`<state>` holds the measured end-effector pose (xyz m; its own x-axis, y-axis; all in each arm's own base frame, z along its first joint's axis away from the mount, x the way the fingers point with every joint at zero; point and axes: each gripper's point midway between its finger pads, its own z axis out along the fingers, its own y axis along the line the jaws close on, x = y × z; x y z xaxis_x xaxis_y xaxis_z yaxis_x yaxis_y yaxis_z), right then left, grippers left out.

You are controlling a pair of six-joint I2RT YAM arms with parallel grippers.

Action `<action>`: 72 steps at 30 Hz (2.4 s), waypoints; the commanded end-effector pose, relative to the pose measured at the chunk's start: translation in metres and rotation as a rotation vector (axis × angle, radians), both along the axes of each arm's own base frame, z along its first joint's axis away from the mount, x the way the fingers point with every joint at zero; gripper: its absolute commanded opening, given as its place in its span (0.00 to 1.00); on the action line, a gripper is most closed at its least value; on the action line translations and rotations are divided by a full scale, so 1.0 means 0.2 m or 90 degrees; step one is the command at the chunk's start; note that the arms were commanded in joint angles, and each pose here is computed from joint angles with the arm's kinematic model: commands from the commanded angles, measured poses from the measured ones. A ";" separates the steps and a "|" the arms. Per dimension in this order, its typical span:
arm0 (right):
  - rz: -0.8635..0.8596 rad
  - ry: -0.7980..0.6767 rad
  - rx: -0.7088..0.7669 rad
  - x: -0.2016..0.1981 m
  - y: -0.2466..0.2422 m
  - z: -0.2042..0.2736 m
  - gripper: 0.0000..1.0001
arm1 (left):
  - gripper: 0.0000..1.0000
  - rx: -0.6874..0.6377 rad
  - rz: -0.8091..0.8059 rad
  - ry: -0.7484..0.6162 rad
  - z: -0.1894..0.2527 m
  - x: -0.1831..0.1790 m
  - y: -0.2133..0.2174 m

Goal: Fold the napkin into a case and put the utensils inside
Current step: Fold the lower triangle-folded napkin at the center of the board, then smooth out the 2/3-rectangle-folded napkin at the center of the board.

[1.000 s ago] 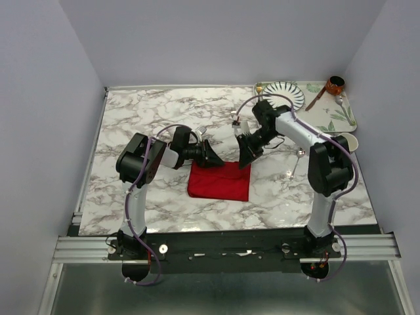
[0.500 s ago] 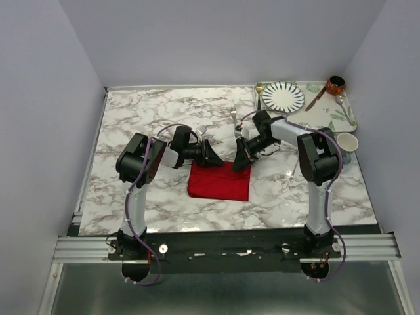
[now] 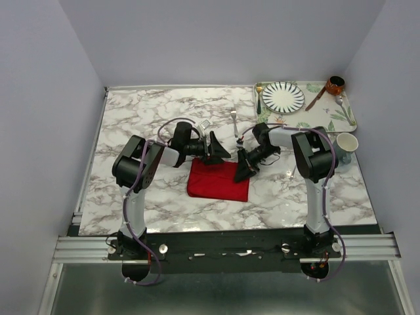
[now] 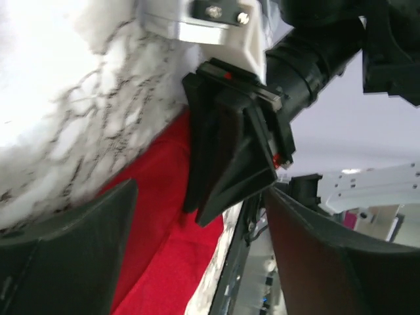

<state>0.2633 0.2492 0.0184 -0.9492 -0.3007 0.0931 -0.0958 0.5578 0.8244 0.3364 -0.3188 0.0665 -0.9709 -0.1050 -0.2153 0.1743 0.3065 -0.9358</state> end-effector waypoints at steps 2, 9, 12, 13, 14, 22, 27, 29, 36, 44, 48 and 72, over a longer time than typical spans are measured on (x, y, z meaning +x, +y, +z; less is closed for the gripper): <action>0.000 -0.025 -0.058 0.04 -0.05 -0.17 0.35 | 0.99 -0.050 -0.003 -0.003 0.11 -0.05 -0.02; 0.000 -0.018 -0.073 0.01 -0.07 -0.20 0.38 | 0.99 -0.059 0.039 0.078 -0.11 -0.01 0.09; 0.001 -0.019 -0.076 0.01 -0.08 -0.21 0.38 | 0.99 -0.078 0.040 0.076 -0.11 0.02 0.16; 0.001 -0.020 -0.078 0.01 -0.08 -0.22 0.38 | 0.99 -0.083 0.040 0.079 -0.11 0.02 0.18; 0.001 -0.022 -0.079 0.01 -0.09 -0.22 0.38 | 0.99 -0.101 0.036 0.083 -0.08 0.02 0.19; -0.001 -0.023 -0.096 0.01 -0.12 -0.25 0.38 | 0.99 -0.135 0.051 0.074 0.00 -0.01 0.32; 0.003 -0.032 -0.093 0.01 -0.12 -0.24 0.38 | 0.99 -0.066 0.100 0.033 0.02 0.02 0.46; 0.005 -0.038 -0.087 0.01 -0.12 -0.23 0.39 | 0.99 -0.005 0.087 -0.016 0.00 0.02 0.49; 0.010 -0.084 -0.037 0.03 -0.08 -0.10 0.46 | 0.99 0.055 0.046 -0.165 0.25 -0.02 0.48; 0.011 -0.109 0.068 0.03 0.02 0.18 0.64 | 0.99 0.071 -0.019 -0.127 0.08 -0.17 0.27; 0.007 -0.129 0.151 0.03 0.08 0.45 0.72 | 0.99 0.105 -0.022 -0.081 -0.10 -0.17 0.28; 0.000 -0.031 0.022 0.01 -0.01 -0.09 0.67 | 0.99 0.157 -0.009 -0.035 -0.27 -0.15 0.33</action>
<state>0.2651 0.2576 0.0400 -0.9581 -0.2843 0.0340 -0.1024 0.4510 0.8866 0.3086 -0.2687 0.0554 -0.9337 -0.0024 -0.3580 0.3266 0.4039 -0.8545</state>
